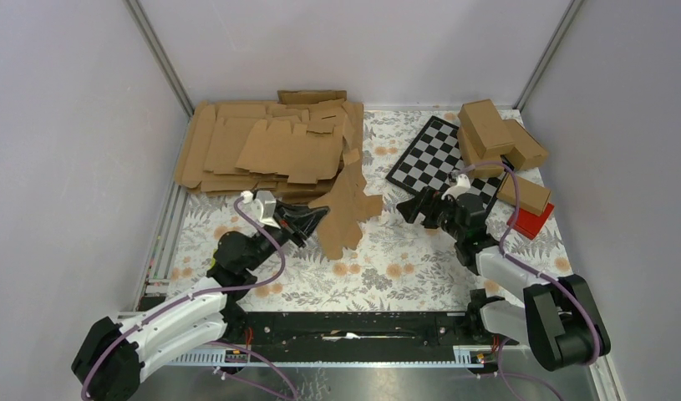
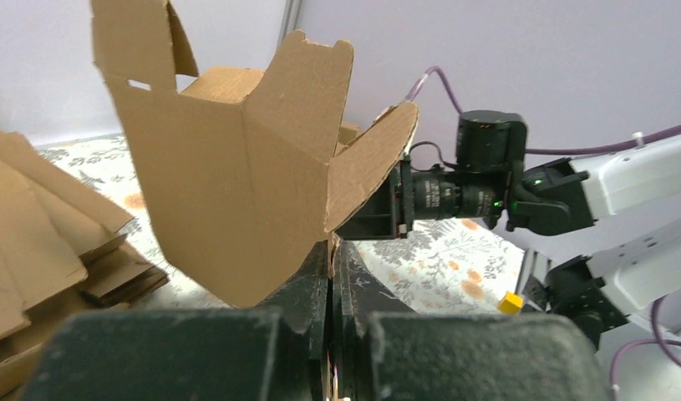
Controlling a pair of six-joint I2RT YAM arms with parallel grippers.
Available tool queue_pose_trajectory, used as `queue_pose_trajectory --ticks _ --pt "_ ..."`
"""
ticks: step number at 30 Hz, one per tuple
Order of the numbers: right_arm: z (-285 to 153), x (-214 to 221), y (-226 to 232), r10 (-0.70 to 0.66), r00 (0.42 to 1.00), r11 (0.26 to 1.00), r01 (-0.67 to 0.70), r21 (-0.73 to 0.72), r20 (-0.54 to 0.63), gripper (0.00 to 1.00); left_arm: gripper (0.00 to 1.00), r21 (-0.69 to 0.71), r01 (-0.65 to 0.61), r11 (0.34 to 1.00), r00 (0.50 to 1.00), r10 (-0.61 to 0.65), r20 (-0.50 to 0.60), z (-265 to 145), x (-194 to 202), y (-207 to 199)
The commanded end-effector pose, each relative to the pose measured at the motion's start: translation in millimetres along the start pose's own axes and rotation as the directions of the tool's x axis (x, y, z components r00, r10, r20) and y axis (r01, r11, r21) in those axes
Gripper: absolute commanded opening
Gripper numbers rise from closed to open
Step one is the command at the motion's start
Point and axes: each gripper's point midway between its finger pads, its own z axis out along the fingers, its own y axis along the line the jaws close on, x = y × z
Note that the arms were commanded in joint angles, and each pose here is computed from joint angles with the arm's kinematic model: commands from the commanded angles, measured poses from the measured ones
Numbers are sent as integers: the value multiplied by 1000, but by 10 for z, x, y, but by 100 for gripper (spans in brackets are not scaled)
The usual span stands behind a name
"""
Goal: Fold the paper box
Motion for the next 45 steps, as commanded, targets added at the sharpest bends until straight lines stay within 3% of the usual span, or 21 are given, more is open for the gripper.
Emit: queue_pose_trajectory --ticks 1,7,16,26,32,38,45 --pt "10 -212 120 -12 1000 1000 13 -18 11 100 0 101 37 994 997 -44 71 129 -438 -296" --pt "-45 -325 236 58 998 997 -56 -62 28 100 0 144 144 979 989 -137 -53 366 -444 -478" --pt "-270 -504 370 119 990 984 -107 -143 77 99 0 111 152 982 973 -129 -189 490 -435 -622" --pt "-475 -261 298 132 987 981 -116 -153 97 100 0 176 106 979 980 -72 -186 401 -914 -894" --pt "-543 -448 608 110 988 958 -78 -274 104 100 0 317 89 944 967 -5 -255 362 -1145 -1221" --pt "-585 -629 915 105 990 915 -58 -400 98 100 0 313 30 949 959 61 -278 376 -1323 -1244" --pt "-606 -714 1161 182 982 827 -129 -546 44 100 0 325 -14 946 961 102 -257 428 -1459 -1268"
